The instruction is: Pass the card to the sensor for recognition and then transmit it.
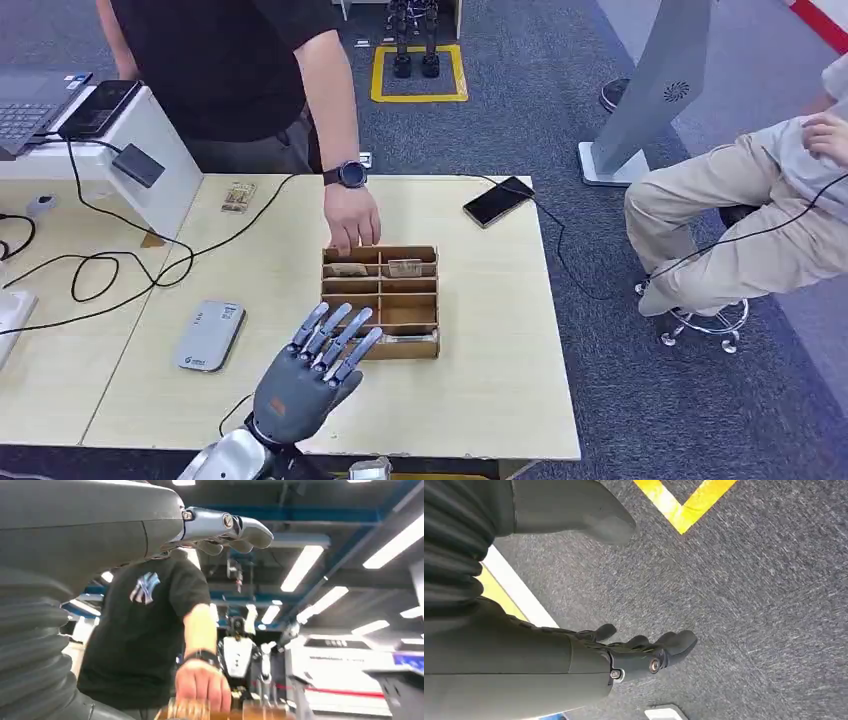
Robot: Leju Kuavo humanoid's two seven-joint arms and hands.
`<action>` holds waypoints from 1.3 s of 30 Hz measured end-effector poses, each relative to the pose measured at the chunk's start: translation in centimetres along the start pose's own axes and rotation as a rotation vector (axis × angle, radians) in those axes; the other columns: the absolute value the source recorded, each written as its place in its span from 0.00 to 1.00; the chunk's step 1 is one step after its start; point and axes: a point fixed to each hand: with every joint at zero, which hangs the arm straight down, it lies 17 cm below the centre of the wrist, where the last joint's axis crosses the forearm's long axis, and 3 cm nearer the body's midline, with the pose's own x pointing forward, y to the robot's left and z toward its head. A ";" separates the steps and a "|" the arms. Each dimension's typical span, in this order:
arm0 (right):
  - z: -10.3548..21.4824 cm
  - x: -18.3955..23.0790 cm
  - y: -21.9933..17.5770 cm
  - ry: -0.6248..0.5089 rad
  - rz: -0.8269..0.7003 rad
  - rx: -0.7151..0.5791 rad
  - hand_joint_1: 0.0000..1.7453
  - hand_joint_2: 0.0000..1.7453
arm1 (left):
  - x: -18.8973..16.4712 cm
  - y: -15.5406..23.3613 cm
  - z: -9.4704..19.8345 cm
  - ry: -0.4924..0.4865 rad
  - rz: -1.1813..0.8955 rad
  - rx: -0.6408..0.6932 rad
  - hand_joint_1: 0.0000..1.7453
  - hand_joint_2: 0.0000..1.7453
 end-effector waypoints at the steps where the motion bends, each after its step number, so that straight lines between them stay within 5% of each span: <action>1: 0.0 0.0 0.0 -0.001 0.000 0.000 0.00 1.00 | 0.1 -0.3 0.3 -0.006 0.002 -0.011 0.00 1.00; 14: -0.2 0.1 -0.2 -0.002 0.006 0.000 0.00 1.00 | -0.1 -5.7 3.7 0.031 -0.004 -0.173 0.00 1.00; 22: -0.2 -0.1 -0.1 0.008 0.009 0.001 0.00 1.00 | -5.2 -7.6 4.0 0.295 -0.069 -0.215 0.00 1.00; 35: -0.2 -0.2 -0.2 0.009 0.009 0.000 0.00 1.00 | -4.6 -9.2 4.3 0.255 -0.090 -0.258 0.00 1.00; 39: -0.2 -0.3 -0.2 0.013 0.009 0.000 0.00 1.00 | -6.3 -10.0 4.9 0.332 -0.127 -0.305 0.00 1.00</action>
